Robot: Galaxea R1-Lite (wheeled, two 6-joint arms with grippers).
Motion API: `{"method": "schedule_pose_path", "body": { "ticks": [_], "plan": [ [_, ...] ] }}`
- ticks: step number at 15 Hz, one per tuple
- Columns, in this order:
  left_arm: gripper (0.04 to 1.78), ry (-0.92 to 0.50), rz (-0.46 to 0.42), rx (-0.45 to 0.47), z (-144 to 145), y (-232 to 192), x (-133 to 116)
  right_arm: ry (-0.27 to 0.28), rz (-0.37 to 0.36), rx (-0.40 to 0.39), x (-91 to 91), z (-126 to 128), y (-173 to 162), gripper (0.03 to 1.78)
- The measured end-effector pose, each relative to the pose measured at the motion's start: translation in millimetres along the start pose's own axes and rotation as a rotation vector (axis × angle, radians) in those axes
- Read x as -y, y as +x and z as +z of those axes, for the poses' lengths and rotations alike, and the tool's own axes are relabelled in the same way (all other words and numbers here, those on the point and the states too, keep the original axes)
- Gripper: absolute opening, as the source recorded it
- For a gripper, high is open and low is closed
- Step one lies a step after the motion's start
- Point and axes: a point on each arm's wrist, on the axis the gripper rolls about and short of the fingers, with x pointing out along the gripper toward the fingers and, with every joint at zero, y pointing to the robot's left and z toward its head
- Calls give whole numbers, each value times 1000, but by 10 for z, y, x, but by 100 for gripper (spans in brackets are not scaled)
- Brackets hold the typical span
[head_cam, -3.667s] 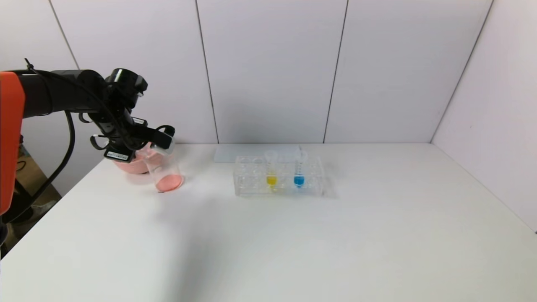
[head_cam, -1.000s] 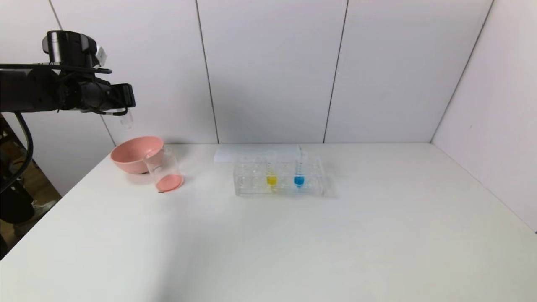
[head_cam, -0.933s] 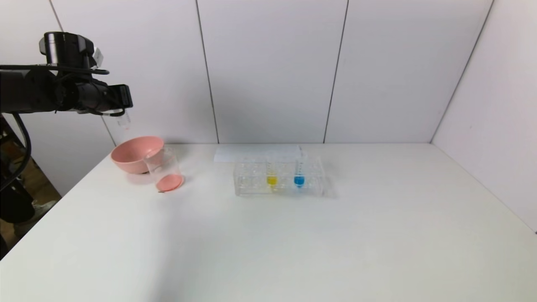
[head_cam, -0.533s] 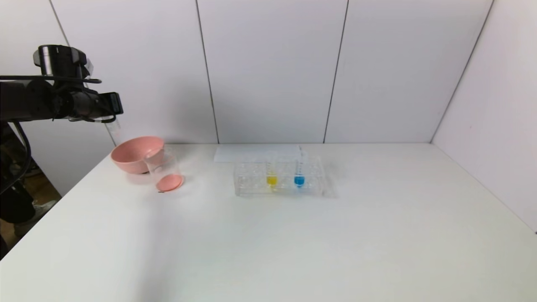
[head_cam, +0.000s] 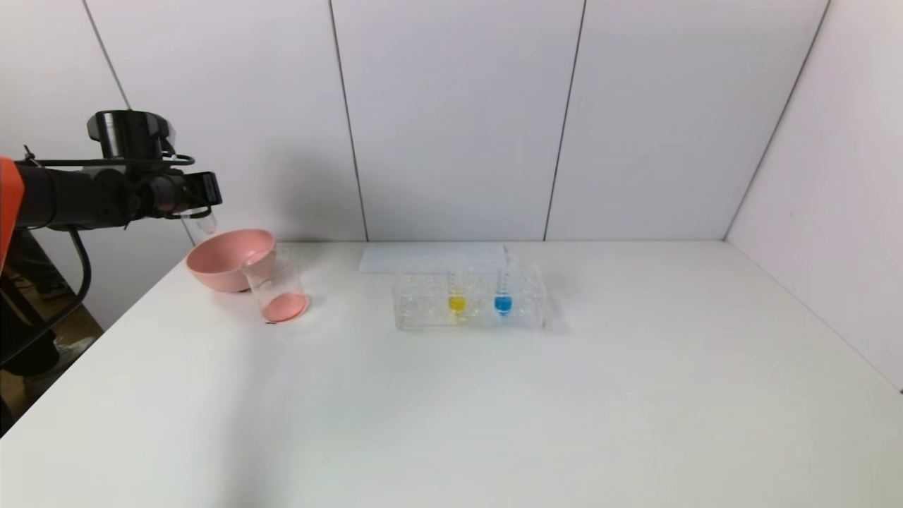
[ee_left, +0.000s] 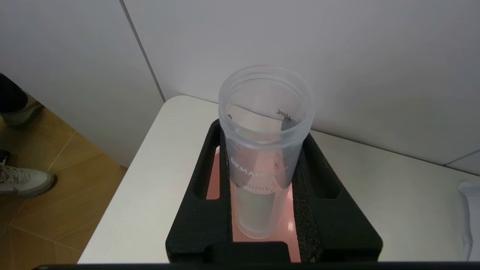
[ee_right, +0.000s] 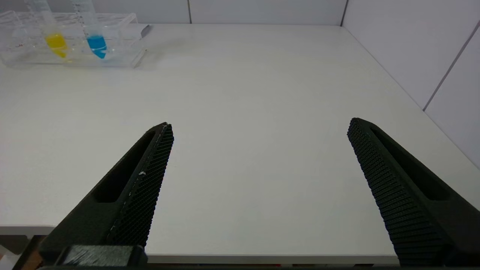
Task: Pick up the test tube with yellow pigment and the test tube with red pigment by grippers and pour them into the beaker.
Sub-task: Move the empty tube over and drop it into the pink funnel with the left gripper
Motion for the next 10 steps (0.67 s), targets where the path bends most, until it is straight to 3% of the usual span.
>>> {"method": "schedule_pose_path", "body": {
  "ticks": [10],
  "plan": [
    [47,17,5,-15,-297,313,-18,0,0,0,0,1,0,170]
  ]
}}
